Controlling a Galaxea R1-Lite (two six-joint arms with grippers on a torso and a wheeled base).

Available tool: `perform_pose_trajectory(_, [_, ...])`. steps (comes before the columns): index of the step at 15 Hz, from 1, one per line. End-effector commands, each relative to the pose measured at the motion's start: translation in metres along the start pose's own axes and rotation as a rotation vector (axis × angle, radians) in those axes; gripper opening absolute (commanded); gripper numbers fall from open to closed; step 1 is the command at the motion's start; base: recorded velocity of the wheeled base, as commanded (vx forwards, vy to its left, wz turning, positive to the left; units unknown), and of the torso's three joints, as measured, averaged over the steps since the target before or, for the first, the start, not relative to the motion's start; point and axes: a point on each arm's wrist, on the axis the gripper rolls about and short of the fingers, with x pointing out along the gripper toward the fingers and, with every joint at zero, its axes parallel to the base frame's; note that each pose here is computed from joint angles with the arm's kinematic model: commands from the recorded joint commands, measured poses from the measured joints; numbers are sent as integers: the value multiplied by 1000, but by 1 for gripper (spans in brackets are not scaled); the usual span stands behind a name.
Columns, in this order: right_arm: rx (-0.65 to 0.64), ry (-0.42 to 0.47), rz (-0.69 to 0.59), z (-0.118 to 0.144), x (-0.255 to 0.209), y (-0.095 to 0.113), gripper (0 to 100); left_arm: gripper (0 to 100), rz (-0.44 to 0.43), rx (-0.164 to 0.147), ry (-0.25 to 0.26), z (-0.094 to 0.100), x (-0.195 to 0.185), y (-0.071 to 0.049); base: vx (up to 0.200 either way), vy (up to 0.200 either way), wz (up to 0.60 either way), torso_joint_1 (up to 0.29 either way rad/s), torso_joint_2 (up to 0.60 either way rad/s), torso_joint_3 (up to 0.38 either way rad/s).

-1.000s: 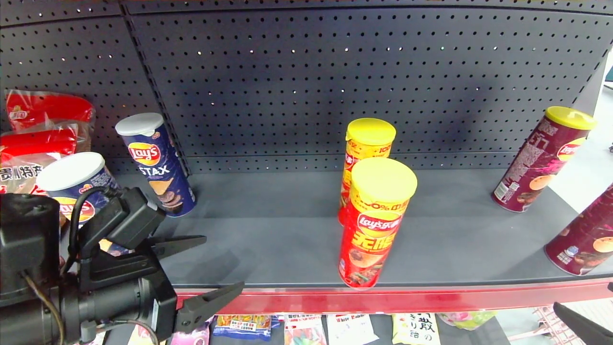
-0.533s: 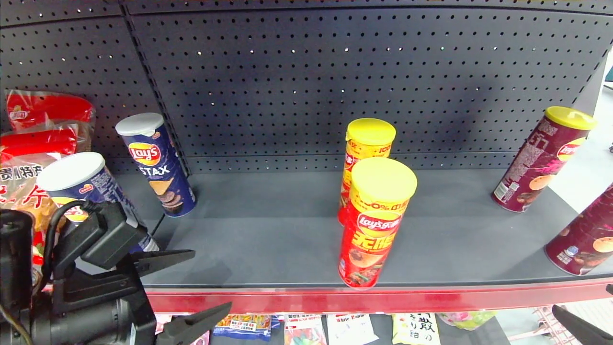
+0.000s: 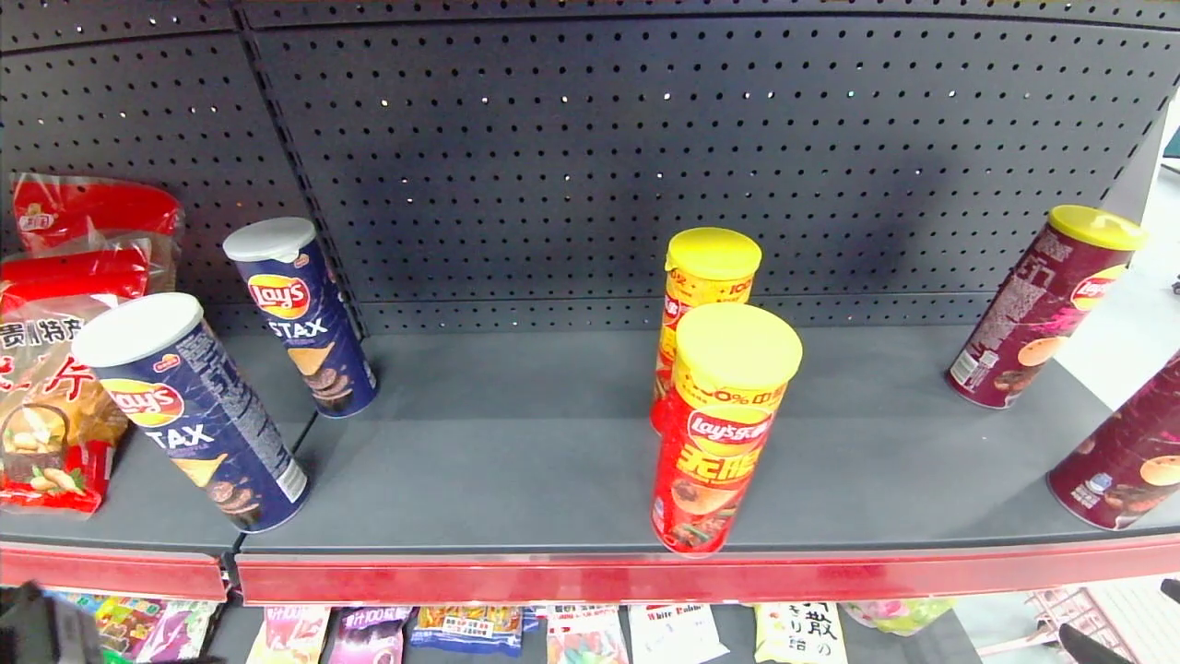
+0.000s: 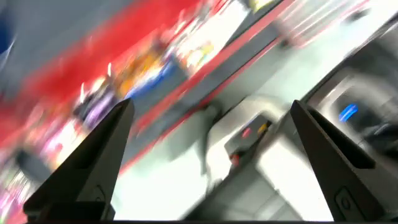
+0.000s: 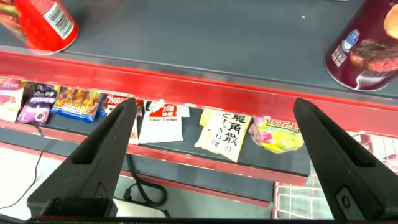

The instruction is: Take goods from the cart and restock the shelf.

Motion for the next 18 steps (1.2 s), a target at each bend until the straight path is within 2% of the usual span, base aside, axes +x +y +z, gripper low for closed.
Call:
perform_pose_trajectory(1, [2, -13, 15, -1, -2, 0, 100, 100, 220, -29, -100, -23, -45, -3, 0, 0, 0, 0, 0, 0])
perform_pose_trajectory(2, [-2, -20, 34, 1, -2, 1, 100, 100, 297, -54, -102, -26, -51, -3, 0, 0, 0, 0, 0, 0])
perform_pose_trajectory(3, [-1, -20, 34, 1, -2, 1, 100, 100, 302, -55, -103, -26, -52, -3, 0, 0, 0, 0, 0, 0])
perform_pose_trajectory(4, [-4, -3, 66, -1, -1, 1, 100, 100, 465, -102, -111, -30, -59, -4, 0, 0, 0, 0, 0, 0])
perform_pose_trajectory(5, [-4, 2, 85, -4, -1, 2, 100, 100, 565, -118, -122, -34, -63, -5, 0, 0, 0, 0, 0, 0])
perform_pose_trajectory(6, [-6, -5, 101, -4, -2, 2, 100, 100, 613, -120, -154, -38, -68, -7, 0, 0, 0, 0, 0, 0])
perform_pose_trajectory(7, [-8, -13, 102, -3, -3, 2, 100, 100, 683, -134, -162, -41, -71, -8, 0, 0, 0, 0, 0, 0])
perform_pose_trajectory(8, [-8, -28, 103, 0, -4, 2, 100, 100, 791, -167, -145, -43, -71, -9, 0, 0, 0, 0, 0, 0])
perform_pose_trajectory(9, [-7, -43, 101, 1, -6, 2, 100, 100, 827, -181, -141, -43, -72, -9, 0, 0, 0, 0, 0, 0])
perform_pose_trajectory(11, [-8, -70, 103, 2, -9, 2, 100, 100, 864, -166, -133, -36, -76, -9, 0, 0, 0, 0, 0, 0])
perform_pose_trajectory(12, [-8, -91, 104, 6, -11, 2, 100, 100, 907, -172, -125, -25, -80, -7, 0, 0, 0, 0, 0, 0])
perform_pose_trajectory(14, [-13, -97, 123, 8, -11, 3, 100, 100, 964, -183, -138, -19, -87, -9, 0, 0, 0, 0, 0, 0])
perform_pose_trajectory(16, [-16, -100, 171, 6, -13, 4, 100, 100, 997, -136, -114, -20, -89, -12, 0, 0, 0, 0, 0, 0])
perform_pose_trajectory(18, [-18, -89, 192, 3, -12, 4, 100, 100, 994, -122, -113, -25, -88, -13, 0, 0, 0, 0, 0, 0])
